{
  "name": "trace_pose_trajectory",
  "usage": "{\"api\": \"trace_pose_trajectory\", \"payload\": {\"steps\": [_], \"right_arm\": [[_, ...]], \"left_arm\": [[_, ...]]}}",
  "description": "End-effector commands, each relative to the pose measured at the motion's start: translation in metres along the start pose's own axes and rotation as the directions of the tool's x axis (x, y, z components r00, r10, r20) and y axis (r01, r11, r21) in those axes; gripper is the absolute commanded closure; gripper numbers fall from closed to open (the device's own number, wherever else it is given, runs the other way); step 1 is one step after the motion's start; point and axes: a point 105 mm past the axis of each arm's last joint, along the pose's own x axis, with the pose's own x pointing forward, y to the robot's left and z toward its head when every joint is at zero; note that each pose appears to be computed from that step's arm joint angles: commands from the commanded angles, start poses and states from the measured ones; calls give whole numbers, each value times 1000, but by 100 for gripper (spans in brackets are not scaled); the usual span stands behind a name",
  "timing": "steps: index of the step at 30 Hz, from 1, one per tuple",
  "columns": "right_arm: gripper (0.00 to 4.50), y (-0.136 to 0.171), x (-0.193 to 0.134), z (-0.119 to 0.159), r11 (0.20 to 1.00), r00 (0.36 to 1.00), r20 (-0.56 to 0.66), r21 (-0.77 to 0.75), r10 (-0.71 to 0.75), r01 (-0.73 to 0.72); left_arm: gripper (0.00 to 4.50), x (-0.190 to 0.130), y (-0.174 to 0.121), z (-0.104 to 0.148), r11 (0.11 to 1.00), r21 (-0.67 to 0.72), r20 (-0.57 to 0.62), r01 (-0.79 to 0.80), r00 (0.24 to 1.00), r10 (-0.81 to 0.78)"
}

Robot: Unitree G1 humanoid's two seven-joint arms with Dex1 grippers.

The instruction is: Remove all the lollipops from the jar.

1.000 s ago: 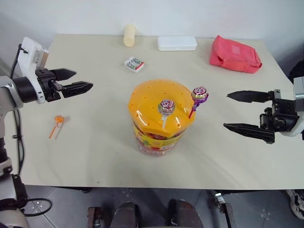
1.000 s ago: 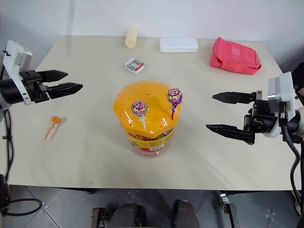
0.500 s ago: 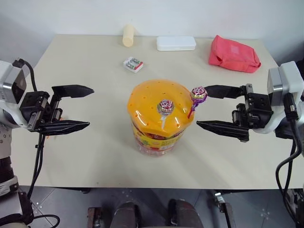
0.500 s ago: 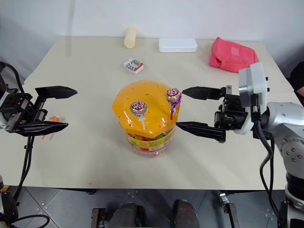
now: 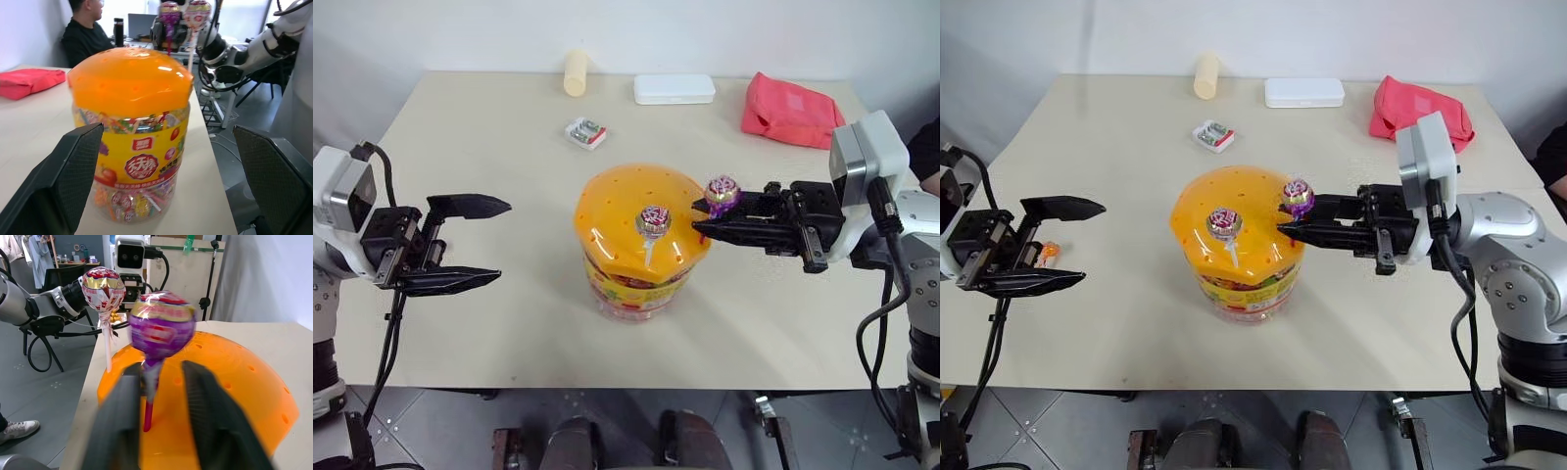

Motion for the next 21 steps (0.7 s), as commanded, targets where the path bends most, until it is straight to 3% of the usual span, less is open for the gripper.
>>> {"api": "trace_pose_trajectory", "payload": {"steps": [1,8,11,14,18,21], "right_arm": [[443,-1,-1,14,997,1000,21,-71,-3,4],[443,-11,-7,41,990,995,74,-124,-60,68],[443,-37,-25,65,955,968,100,-169,-228,242],[443,-59,-48,72,901,918,73,-176,-390,396],[443,-83,-96,47,780,762,-167,-119,-626,614],[443,-83,-122,18,727,663,-362,-64,-656,684]], "left_arm": [[0,-1,-5,9,999,40,24,11,1000,-12],[0,-3,-5,9,999,34,32,34,999,-35],[0,-5,-2,8,999,32,27,40,999,-41],[0,-4,-2,8,998,31,30,47,998,-48],[0,-4,-2,8,998,29,45,52,998,-54],[0,-5,-1,7,998,25,46,55,997,-56]]}}
